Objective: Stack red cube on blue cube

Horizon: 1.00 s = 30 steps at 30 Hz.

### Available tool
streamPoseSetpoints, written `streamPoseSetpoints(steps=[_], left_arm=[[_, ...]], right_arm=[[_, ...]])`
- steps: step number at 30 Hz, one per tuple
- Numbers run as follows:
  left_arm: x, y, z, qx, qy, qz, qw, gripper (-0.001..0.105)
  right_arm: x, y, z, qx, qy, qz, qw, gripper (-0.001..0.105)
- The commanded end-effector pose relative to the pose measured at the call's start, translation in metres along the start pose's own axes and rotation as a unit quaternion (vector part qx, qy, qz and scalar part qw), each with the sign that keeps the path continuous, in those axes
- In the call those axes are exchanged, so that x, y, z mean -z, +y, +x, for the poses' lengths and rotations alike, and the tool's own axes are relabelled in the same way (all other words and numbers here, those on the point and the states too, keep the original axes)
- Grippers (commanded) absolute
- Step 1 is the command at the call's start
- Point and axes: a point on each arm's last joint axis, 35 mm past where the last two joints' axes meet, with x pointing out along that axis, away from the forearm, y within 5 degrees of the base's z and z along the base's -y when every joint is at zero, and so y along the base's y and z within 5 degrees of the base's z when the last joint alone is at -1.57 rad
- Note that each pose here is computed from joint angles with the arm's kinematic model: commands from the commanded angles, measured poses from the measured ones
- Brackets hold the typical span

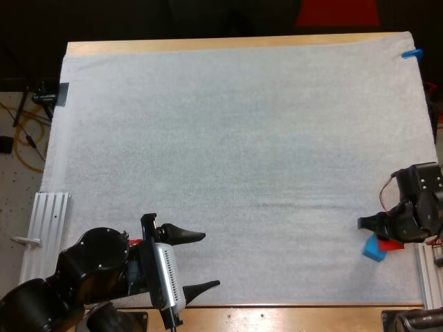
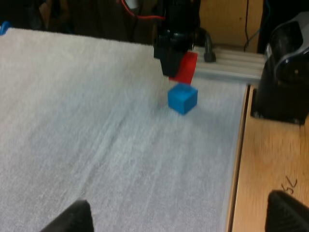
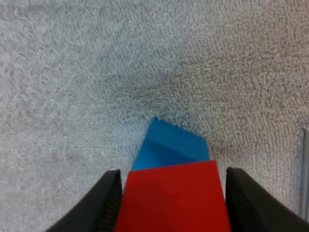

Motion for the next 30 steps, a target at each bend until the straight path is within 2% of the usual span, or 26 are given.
streamPoseSetpoints(steps=[1,10,23,26,28,30], left_arm=[[-0.003,-0.001,-0.001,0.005,-0.008,0.008,0.9999,0.069],[-0.003,-0.001,-0.001,0.005,-0.008,0.008,0.9999,0.069],[-0.002,-0.001,-0.001,0.005,-0.007,0.007,0.9999,0.069],[-0.002,-0.001,-0.001,0.005,-0.007,0.007,0.9999,0.069],[-0.002,-0.001,-0.001,0.005,-0.007,0.007,0.9999,0.069],[-0.002,-0.001,-0.001,0.005,-0.007,0.007,0.9999,0.069]], right_arm=[[0.000,0.001,0.002,-0.008,-0.004,-0.003,1.000,0.014],[-0.002,0.002,0.007,-0.024,-0.022,-0.014,0.999,0.014],[-0.008,0.001,0.025,-0.032,0.027,-0.016,0.999,0.015],[-0.008,0.001,0.025,-0.032,0.027,-0.016,0.999,0.025],[-0.008,0.001,0.025,-0.032,0.027,-0.016,0.999,0.041],[-0.008,0.001,0.025,-0.032,0.025,-0.016,0.999,0.053]])
